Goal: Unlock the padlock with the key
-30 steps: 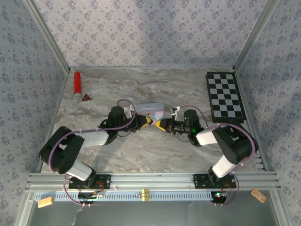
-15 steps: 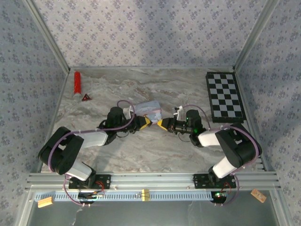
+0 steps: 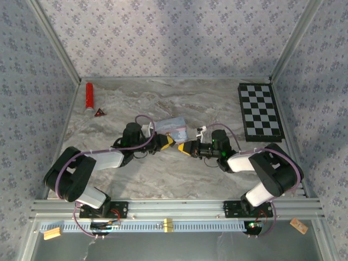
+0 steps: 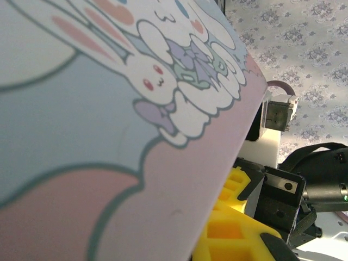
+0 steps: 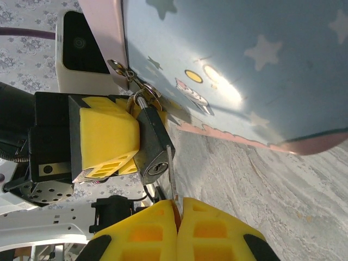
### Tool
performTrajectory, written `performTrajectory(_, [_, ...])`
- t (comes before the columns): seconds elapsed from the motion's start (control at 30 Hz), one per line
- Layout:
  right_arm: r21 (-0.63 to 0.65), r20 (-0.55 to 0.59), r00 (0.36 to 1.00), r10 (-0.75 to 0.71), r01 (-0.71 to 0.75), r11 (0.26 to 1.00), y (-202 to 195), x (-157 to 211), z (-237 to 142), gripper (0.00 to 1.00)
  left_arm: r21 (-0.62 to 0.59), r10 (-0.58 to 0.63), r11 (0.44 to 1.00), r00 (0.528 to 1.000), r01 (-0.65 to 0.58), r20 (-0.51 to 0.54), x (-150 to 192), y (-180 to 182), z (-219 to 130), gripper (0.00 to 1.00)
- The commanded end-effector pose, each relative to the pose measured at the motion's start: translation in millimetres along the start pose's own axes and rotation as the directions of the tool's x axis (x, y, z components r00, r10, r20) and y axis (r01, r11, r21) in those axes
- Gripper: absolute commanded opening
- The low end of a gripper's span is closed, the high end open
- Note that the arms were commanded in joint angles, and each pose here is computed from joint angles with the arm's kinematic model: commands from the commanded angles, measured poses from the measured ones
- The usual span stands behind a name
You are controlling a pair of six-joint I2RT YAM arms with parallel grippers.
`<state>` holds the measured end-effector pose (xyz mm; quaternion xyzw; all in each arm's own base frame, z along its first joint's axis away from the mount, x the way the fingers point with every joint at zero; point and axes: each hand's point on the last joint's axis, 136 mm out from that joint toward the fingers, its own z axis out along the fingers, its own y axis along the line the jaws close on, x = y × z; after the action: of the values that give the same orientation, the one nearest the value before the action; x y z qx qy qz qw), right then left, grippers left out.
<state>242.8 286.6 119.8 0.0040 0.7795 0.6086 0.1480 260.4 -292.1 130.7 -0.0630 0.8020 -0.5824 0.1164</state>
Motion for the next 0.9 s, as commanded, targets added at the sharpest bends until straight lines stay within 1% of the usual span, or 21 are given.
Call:
performTrajectory(0.0, [-0.05,-0.021,0.998,-0.052,0.051,0.997,15.0,5.0,1.2,0.0,0.107,0.104,0.989,0.995,-0.102,-0.01,-5.0,-41.6,-4.1,0.0])
performTrajectory(0.27, [-0.056,-0.041,0.997,-0.071,0.068,0.996,15.9,16.8,0.8,0.0,0.11,0.094,0.99,0.995,-0.092,-0.018,-7.3,-38.9,-6.2,0.0])
performTrajectory(0.43, [-0.044,-0.043,0.995,-0.087,0.085,0.995,16.1,19.2,0.4,0.0,0.11,0.094,0.99,0.995,-0.089,-0.04,-2.0,-38.1,-8.6,0.0])
performTrajectory(0.6, [-0.078,-0.05,0.993,-0.105,0.101,0.992,28.3,17.0,3.2,0.0,0.105,0.104,0.99,0.992,-0.097,-0.065,4.3,-38.8,-11.6,0.0])
performTrajectory(0.87, [-0.07,-0.067,0.993,-0.101,0.096,0.993,22.5,23.8,4.6,0.0,0.11,0.106,0.989,0.992,-0.098,-0.069,6.0,-40.1,-13.4,0.0])
